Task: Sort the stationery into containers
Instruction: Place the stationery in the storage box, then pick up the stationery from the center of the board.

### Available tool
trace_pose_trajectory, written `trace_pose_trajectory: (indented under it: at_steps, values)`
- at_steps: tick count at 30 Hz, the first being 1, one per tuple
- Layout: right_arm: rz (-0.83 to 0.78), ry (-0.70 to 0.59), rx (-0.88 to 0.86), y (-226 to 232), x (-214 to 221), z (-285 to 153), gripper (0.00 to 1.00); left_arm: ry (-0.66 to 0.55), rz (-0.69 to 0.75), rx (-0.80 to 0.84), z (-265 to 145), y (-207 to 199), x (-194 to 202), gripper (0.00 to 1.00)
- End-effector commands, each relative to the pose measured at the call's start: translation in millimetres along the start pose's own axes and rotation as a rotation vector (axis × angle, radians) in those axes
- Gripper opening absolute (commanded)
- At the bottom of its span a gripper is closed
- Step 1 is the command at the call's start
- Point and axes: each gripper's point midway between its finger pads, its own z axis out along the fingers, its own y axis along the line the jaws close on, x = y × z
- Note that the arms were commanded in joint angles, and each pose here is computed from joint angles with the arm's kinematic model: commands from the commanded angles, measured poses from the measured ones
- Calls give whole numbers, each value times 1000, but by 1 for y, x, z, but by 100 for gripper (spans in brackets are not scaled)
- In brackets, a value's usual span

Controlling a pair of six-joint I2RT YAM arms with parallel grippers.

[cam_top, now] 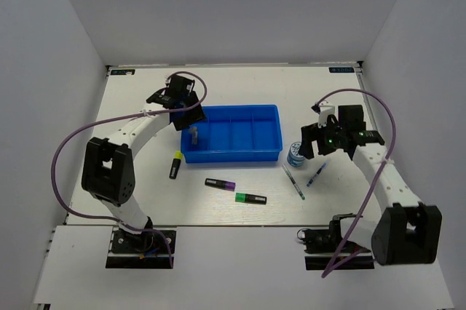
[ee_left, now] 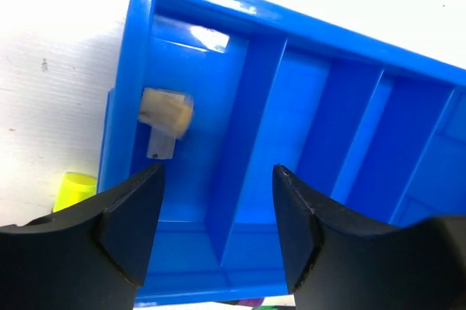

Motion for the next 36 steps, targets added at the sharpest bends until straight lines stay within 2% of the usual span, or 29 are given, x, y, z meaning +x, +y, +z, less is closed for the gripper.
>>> trace_pose_trajectory:
  at_steps: [1,6,14,15,16,25,27,28,29,31,32,33,34,36]
  values:
    - [-61,18,-112,10,-15,6,90,-66,18,13,-18,-10,-24,71]
    - [-174,12,-138,1,-11,26,90,-99,39,47,-42,-16,-34,71]
    - [-249,43,-283,15,6,47,90,-134,114,79,-102,9,-9,70]
    - [-258,40,-277,14,6,49,90,-99,123,49,-96,23,6,70]
    - [-263,42,-274,15,7,51,90,-131,130,72,-111,24,6,70]
    - [-290,113,-196,2,17,85,90,-100,172,-1,-122,79,58,70]
    - [-308,119,-173,2,20,91,87,-118,176,-13,-128,88,63,70]
    - [-310,124,-164,2,24,92,83,-125,180,-23,-129,92,63,70]
    - [-326,104,-127,-4,20,94,68,-139,182,-31,-132,97,65,70]
    - [-329,95,-88,-8,20,91,49,-133,182,-51,-131,105,71,70]
    - [-333,96,-79,-9,20,90,31,-133,186,-60,-130,111,76,70]
    - [-341,98,-76,-10,22,88,19,-141,188,-64,-130,112,76,70]
    - [-350,75,-65,-10,14,82,0,-137,188,-67,-129,114,78,70]
    - [-370,84,-59,-10,16,75,0,-128,192,-87,-125,122,85,70]
